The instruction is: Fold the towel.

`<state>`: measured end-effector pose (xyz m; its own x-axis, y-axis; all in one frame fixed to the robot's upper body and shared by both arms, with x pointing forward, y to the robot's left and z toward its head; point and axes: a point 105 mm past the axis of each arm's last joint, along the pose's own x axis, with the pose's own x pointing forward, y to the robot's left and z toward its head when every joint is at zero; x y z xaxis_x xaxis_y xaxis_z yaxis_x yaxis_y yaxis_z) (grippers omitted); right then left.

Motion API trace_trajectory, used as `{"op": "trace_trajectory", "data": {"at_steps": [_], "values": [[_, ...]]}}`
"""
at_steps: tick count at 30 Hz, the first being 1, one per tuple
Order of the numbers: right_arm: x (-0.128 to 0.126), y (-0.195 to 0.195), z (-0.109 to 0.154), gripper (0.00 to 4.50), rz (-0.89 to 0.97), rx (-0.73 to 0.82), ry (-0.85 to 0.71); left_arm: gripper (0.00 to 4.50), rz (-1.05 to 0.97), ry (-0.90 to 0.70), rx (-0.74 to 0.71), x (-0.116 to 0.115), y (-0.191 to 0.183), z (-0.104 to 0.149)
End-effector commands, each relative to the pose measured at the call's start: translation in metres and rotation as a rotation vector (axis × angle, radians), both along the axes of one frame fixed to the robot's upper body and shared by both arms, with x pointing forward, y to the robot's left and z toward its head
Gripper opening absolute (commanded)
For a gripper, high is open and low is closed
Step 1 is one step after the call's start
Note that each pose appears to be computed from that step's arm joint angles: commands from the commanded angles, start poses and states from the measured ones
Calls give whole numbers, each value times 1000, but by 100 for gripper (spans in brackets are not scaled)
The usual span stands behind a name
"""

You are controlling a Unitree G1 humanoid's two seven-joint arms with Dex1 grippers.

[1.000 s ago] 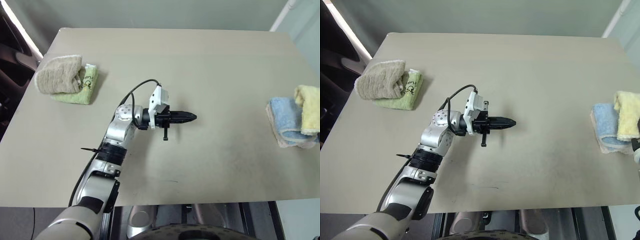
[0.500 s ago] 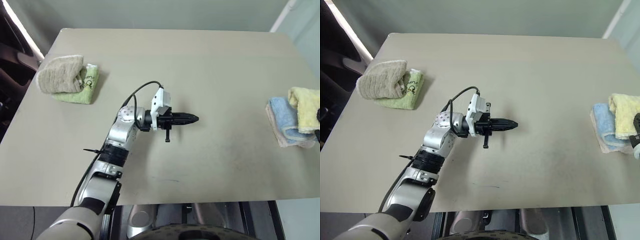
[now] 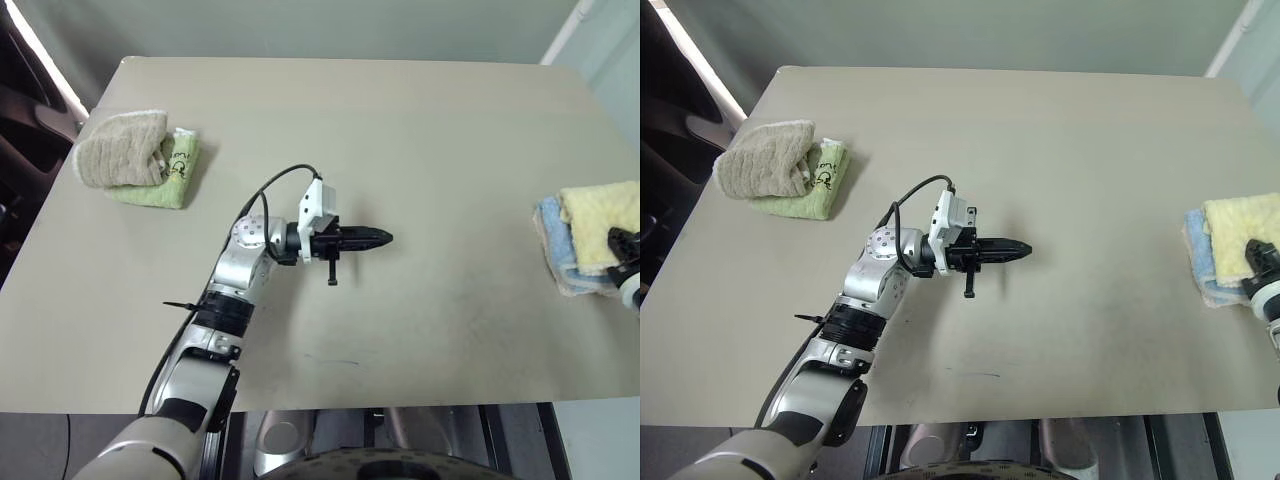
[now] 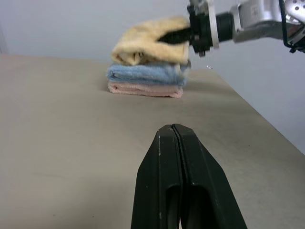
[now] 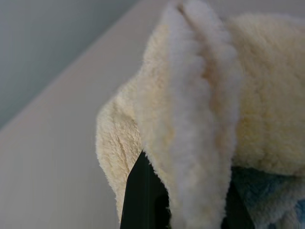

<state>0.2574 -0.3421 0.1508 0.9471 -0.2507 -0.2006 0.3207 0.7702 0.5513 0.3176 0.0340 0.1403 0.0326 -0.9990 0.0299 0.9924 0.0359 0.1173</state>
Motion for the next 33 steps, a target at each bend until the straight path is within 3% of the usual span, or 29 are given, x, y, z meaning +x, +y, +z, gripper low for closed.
{"op": "trace_trajectory", "data": {"at_steps": [1,3,16,17,28,33], "values": [[-2,-4,-5,2,-17,-15,17,0,14,-47,-12,1,2,7],[-3,-5,-9,2,-22,1,23,0,19,-49,-12,2,3,7],[-14,-22,-2,431,-94,35,11,0,17,-33,-17,4,4,-2],[-17,-25,-2,448,-105,45,5,0,14,-31,-22,4,3,-2],[-53,-6,28,448,33,84,-144,0,-8,-40,-28,11,-2,-5],[-73,5,29,448,130,105,-141,0,-21,-43,-32,12,-5,-2]]}}
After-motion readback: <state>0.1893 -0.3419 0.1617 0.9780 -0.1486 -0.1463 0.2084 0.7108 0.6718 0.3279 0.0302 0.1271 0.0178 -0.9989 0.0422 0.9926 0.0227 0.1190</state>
